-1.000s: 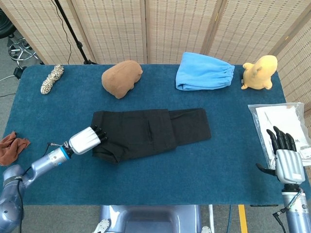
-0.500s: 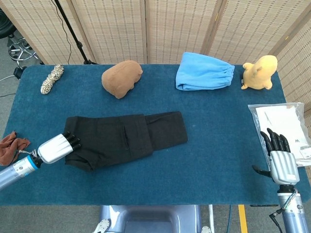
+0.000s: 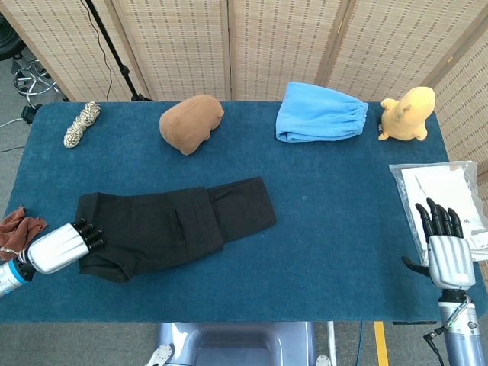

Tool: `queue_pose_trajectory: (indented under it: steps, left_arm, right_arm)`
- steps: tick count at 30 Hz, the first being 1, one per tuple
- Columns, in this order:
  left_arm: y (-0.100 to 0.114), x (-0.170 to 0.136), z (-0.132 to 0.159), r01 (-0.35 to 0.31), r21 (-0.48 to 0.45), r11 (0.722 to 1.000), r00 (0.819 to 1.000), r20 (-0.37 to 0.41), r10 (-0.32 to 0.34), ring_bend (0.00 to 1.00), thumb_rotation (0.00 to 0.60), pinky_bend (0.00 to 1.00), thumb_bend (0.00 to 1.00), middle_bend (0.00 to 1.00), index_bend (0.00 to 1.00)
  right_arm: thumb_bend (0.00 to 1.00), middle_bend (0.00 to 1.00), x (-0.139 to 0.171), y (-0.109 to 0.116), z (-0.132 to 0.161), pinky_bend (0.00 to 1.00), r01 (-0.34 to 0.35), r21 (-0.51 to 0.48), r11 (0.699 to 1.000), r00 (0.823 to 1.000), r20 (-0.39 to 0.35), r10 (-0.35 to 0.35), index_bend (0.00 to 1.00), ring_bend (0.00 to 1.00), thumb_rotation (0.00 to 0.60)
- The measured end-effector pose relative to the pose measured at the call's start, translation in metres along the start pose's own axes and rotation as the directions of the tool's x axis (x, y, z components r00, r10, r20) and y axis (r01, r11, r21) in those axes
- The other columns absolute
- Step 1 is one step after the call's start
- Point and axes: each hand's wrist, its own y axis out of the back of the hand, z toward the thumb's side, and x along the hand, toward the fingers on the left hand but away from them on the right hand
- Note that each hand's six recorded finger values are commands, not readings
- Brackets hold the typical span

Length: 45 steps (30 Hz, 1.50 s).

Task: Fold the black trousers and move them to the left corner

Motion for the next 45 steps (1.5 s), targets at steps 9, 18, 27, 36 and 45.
queue_pose_trajectory:
  steps: [9, 18, 27, 36, 45]
  left_arm:
    - [0.009, 0.034, -0.004, -0.072, 0.019, 0.997, 0.997, 0.011, 0.072, 0.45, 0.6, 0.53, 0.65, 0.49, 0.67]
    - [0.039, 0.122, -0.008, -0.223, 0.079, 0.972, 0.973, 0.073, 0.217, 0.45, 0.6, 0.53, 0.65, 0.49, 0.67]
    - [0.057, 0.199, 0.006, -0.278, 0.134, 0.951, 0.956, 0.138, 0.26, 0.45, 0.6, 0.53, 0.65, 0.49, 0.67]
    - [0.06, 0.258, 0.041, -0.277, 0.199, 0.94, 0.945, 0.235, 0.229, 0.44, 0.6, 0.53, 0.65, 0.49, 0.67]
    - [0.069, 0.291, 0.059, -0.293, 0.244, 0.925, 0.933, 0.285, 0.22, 0.43, 0.6, 0.53, 0.65, 0.49, 0.67]
  right_arm:
    - [0.0, 0.0, 0.0, 0.001, 0.0, 0.0, -0.005, -0.02, 1.0, 1.0, 0.002, 0.005, 0.0, 0.0, 0.6]
    - [0.0, 0.0, 0.0, 0.004, -0.003, 0.0, -0.001, -0.029, 1.0, 1.0, 0.013, 0.001, 0.0, 0.0, 0.6]
    - [0.0, 0.0, -0.002, 0.005, -0.007, 0.0, -0.003, -0.039, 0.999, 1.0, 0.025, 0.004, 0.0, 0.0, 0.6]
    - [0.0, 0.0, -0.003, 0.004, -0.009, 0.0, -0.009, -0.049, 0.999, 0.999, 0.031, 0.01, 0.0, 0.0, 0.6]
    - [0.0, 0.0, -0.005, 0.006, -0.014, 0.0, -0.004, -0.053, 0.999, 0.999, 0.046, 0.007, 0.0, 0.0, 0.6]
